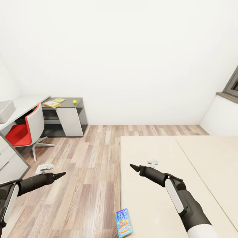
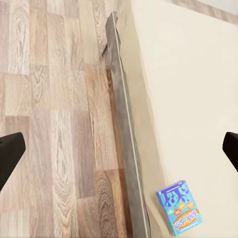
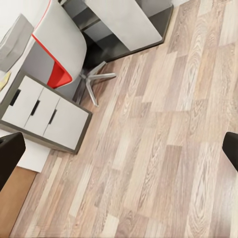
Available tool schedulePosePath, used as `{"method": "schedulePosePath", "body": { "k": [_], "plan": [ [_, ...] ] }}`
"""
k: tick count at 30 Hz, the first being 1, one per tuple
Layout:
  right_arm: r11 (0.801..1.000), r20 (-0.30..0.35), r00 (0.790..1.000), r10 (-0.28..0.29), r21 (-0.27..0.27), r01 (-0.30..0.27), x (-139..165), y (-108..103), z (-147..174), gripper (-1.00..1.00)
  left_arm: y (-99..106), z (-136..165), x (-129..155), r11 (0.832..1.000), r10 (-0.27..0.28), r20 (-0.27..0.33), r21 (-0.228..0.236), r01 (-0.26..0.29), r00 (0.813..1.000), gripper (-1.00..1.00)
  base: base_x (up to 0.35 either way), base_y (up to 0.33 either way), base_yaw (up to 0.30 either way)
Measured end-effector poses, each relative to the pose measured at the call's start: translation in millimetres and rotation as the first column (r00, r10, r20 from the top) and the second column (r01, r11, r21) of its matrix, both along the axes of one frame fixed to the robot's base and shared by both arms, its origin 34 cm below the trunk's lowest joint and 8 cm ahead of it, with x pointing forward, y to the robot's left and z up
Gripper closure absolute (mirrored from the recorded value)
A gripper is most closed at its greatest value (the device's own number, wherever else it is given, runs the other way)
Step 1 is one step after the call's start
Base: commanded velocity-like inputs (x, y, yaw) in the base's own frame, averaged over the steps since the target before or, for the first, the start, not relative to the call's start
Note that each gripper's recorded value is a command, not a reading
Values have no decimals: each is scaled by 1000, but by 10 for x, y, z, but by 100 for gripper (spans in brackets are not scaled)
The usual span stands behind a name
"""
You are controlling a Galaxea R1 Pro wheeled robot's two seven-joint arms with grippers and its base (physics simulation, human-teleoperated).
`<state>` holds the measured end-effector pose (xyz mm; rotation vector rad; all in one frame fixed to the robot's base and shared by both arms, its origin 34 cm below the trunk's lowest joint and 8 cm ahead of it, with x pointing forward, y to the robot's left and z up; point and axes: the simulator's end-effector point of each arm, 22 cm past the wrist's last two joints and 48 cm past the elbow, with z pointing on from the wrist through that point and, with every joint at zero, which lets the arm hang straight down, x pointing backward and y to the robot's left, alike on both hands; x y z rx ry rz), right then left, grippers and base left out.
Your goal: Put all the toys in the child's room - the three board games (two on the bed and one on the table), the two jigsaw puzzles on the table, and the tennis ball on the table - inside the toy box on the table in the child's room.
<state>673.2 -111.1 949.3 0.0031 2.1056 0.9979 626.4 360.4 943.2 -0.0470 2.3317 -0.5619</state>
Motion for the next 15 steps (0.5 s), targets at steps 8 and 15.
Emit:
{"method": "schedulePosePath", "body": {
  "k": [8,15],
  "plan": [
    [1000,13,1000,0,0,0,6,0,74,-100,2,71,8,1000,0,14,0,0,1000,-100,0,0,0],
    [1000,25,1000,0,0,0,12,0,140,-100,3,131,14,1000,1,26,0,-1,1000,-100,0,0,0]
  ]
}}
